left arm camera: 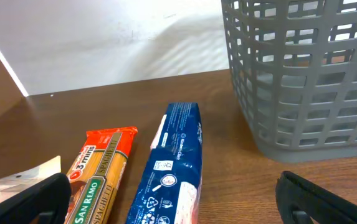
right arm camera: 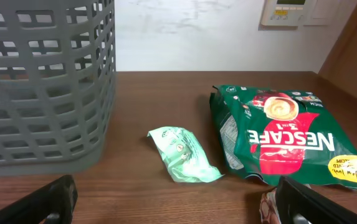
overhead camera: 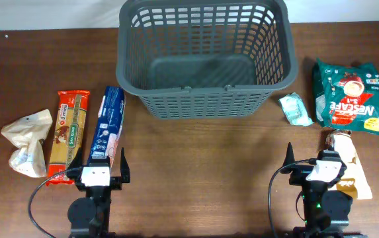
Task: Pack container
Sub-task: 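Move the right gripper toward the green Nescafe pouch, then grasp the green Nescafe pouch with the right gripper, then lift the pouch and drop it into the grey basket, then lower the right gripper onto the clear rice bag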
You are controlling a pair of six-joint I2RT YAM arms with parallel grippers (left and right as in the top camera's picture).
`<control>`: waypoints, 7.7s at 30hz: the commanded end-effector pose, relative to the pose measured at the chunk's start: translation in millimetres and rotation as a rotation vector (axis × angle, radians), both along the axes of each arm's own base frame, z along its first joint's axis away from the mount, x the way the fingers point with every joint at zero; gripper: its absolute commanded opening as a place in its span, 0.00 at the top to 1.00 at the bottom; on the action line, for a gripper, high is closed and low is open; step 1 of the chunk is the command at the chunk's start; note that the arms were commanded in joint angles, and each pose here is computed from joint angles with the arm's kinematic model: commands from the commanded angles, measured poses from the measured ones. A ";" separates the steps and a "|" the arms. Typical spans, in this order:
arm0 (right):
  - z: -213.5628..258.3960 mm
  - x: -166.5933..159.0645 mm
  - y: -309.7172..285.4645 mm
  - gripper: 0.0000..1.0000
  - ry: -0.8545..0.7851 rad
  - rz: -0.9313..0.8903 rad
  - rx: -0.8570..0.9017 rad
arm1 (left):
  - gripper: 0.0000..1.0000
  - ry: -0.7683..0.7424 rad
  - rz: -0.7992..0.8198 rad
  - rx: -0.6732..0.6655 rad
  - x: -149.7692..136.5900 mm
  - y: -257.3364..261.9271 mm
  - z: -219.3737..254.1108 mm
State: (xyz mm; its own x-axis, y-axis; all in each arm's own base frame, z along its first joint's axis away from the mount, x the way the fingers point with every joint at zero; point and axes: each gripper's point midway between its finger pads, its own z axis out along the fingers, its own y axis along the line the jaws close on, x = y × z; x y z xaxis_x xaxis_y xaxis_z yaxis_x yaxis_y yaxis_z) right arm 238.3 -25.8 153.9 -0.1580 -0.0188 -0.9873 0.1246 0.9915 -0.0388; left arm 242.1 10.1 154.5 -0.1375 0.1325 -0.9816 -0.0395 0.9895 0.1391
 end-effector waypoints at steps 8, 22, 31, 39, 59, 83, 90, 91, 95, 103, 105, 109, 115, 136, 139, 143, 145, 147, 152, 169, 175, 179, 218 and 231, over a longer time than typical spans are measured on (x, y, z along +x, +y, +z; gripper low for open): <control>-1.9 1.3 15.9 0.01 -0.010 0.080 0.093 | 0.01 -0.001 -0.054 -0.017 0.2 -9.4 -0.8; 72.6 -7.7 41.1 0.01 -0.105 0.239 0.000 | 0.01 0.025 0.005 -0.050 -0.9 -0.1 64.4; 158.3 12.8 13.3 0.01 0.264 0.097 -0.022 | 0.01 0.247 0.009 -0.086 66.8 11.8 118.1; 215.7 37.3 36.5 0.01 0.507 0.237 0.054 | 0.01 0.411 -0.003 -0.149 120.9 28.0 129.6; 115.3 119.8 -137.7 0.01 0.783 -0.208 0.345 | 0.01 0.615 0.005 -0.185 144.8 31.9 60.1; -57.6 204.5 -145.6 0.00 1.138 -0.258 0.011 | 0.01 0.617 0.005 -0.185 145.0 32.0 59.4; -84.0 208.5 -152.2 0.01 1.154 -0.340 0.042 | 0.01 0.617 0.005 -0.185 145.0 32.0 59.4; -86.7 210.5 -152.3 0.01 1.149 -0.342 0.048 | 0.01 0.617 0.005 -0.185 145.0 32.0 59.4; -96.9 218.2 -153.3 0.01 1.137 -0.343 0.045 | 0.01 0.617 0.005 -0.185 145.0 32.0 59.4; -121.9 221.9 -157.8 0.01 1.158 -0.360 0.038 | 0.01 0.617 0.005 -0.185 145.0 32.0 59.4; -131.7 221.2 -158.1 0.01 1.171 -0.370 0.048 | 0.01 0.617 0.005 -0.185 145.0 32.0 59.4; -155.8 215.7 -157.5 0.01 1.216 -0.386 0.064 | 0.01 0.617 0.005 -0.185 145.0 32.0 59.4; -179.4 209.1 -148.1 0.85 1.268 -0.361 0.113 | 0.01 0.617 0.005 -0.185 145.0 32.0 59.4; 74.6 217.6 -158.6 0.96 0.860 -0.369 0.177 | 0.01 0.617 0.005 -0.185 145.0 32.0 59.4; 143.1 205.7 -153.9 0.96 0.718 -0.371 0.157 | 0.01 0.617 0.005 -0.185 145.0 32.0 59.4; 225.7 181.6 -124.0 0.96 0.544 -0.304 0.144 | 0.01 0.617 0.005 -0.185 144.9 32.0 59.3; 257.5 170.7 -102.8 0.96 0.471 -0.248 0.138 | 0.01 0.617 0.005 -0.185 145.0 32.0 59.4; 297.4 158.4 -65.4 0.96 0.373 -0.128 0.104 | 0.01 0.617 0.005 -0.185 145.0 32.0 59.4; 350.5 142.2 50.4 0.96 0.211 0.309 -0.072 | 0.01 0.617 0.005 -0.185 145.0 32.0 59.4; 209.8 246.7 214.3 0.96 0.426 0.720 -0.306 | 0.01 0.617 0.005 -0.185 145.0 32.0 59.4; 132.6 256.4 241.4 0.96 0.615 0.776 -0.281 | 0.01 0.617 0.005 -0.185 145.0 32.0 59.4; 93.1 247.3 256.0 0.96 0.734 0.811 -0.289 | 0.01 0.617 0.005 -0.185 145.0 32.0 59.4; 339.0 105.4 -26.5 0.33 0.308 -0.110 -0.206 | 0.01 0.617 0.005 -0.185 145.0 32.0 59.4; 82.2 44.5 -117.3 0.12 0.816 -0.341 -0.010 | 0.01 0.617 0.005 -0.185 145.0 32.0 59.4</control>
State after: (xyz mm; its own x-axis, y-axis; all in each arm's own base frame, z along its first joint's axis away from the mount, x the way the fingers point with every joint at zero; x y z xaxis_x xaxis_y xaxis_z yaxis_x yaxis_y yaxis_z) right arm 287.1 -149.3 290.0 -0.7577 0.0819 -0.6475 0.3554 0.8838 -0.3041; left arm 383.4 42.2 208.2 -0.6948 -0.0239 -0.7188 -0.0124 0.9997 -0.0212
